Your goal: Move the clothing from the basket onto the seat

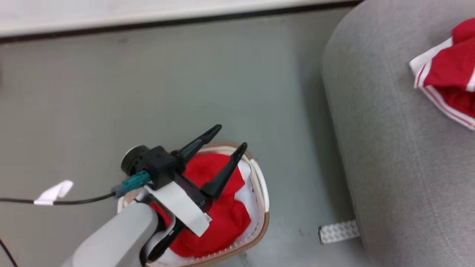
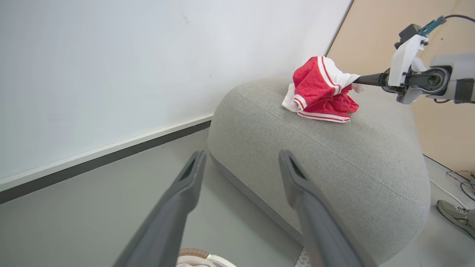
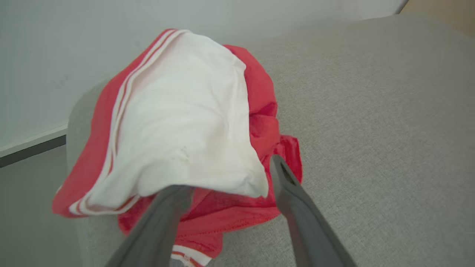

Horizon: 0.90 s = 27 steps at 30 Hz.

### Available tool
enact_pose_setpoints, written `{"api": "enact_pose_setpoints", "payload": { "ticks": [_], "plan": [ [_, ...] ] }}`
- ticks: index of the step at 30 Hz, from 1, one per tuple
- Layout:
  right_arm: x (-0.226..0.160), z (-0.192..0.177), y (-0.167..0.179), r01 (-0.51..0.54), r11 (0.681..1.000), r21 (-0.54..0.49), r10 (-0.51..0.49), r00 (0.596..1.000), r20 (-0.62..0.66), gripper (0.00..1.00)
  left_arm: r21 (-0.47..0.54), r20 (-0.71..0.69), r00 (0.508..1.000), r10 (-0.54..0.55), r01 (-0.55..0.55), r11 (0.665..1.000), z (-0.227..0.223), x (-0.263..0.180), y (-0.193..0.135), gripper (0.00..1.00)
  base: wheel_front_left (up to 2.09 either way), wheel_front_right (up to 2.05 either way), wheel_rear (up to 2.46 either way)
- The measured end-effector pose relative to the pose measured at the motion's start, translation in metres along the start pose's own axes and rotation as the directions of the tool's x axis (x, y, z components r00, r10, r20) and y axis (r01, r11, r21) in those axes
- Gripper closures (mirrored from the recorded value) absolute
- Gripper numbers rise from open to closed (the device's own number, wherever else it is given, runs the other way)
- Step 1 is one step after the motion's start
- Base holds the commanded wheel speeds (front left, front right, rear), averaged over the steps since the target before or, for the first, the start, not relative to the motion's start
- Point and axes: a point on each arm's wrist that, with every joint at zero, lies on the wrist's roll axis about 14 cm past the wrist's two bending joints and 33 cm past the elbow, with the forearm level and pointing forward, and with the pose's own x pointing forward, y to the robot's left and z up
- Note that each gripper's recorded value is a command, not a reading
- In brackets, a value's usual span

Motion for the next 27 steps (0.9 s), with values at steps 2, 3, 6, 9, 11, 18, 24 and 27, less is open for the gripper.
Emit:
{"api": "enact_pose_setpoints", "payload": {
  "ticks": [2,3,6,9,11,18,24,27],
  "plan": [
    [-0.011,0.006,-0.005,-0.004,1.000,-0.028,0.005,1.000,0.007,0.00,0.004,0.012,1.000,0.021,-0.021,1.000,0.009,-0.004,-0.001,0.00,0.00,0.00,0.00],
    [-0.016,0.009,-0.005,-0.011,0.999,-0.035,0.012,1.000,0.018,0.00,0.009,0.016,0.999,0.036,-0.036,0.999,0.013,-0.006,-0.001,0.00,0.00,0.00,0.00],
    [-0.032,0.031,0.006,-0.060,0.998,-0.028,0.062,0.995,0.081,0.00,0.026,0.040,0.997,0.067,-0.068,0.997,0.028,-0.012,-0.005,0.00,0.00,0.00,0.00],
    [-0.052,0.054,0.016,-0.115,0.993,-0.036,0.119,0.982,0.150,0.00,0.050,0.073,0.992,0.106,-0.110,0.993,0.047,-0.019,-0.006,0.00,0.00,0.00,0.00],
    [-0.065,0.066,0.021,-0.151,0.988,-0.041,0.156,0.969,0.193,0.00,0.067,0.094,0.987,0.128,-0.135,0.989,0.058,-0.025,-0.008,0.00,0.00,0.00,0.00],
    [-0.113,0.089,0.060,-0.329,0.943,-0.042,0.325,0.893,0.310,0.00,0.101,0.170,0.951,0.256,-0.276,0.956,0.093,-0.060,0.001,0.00,0.00,0.00,0.00],
    [-0.145,0.079,0.096,-0.456,0.887,-0.068,0.449,0.822,0.351,0.00,0.092,0.224,0.884,0.410,-0.438,0.894,0.110,-0.109,0.023,0.00,0.00,0.00,0.00],
    [-0.158,0.068,0.113,-0.507,0.859,-0.072,0.497,0.790,0.360,0.00,0.085,0.249,0.840,0.482,-0.514,0.853,0.116,-0.135,0.035,0.00,0.00,0.00,0.00]
  ]
}}
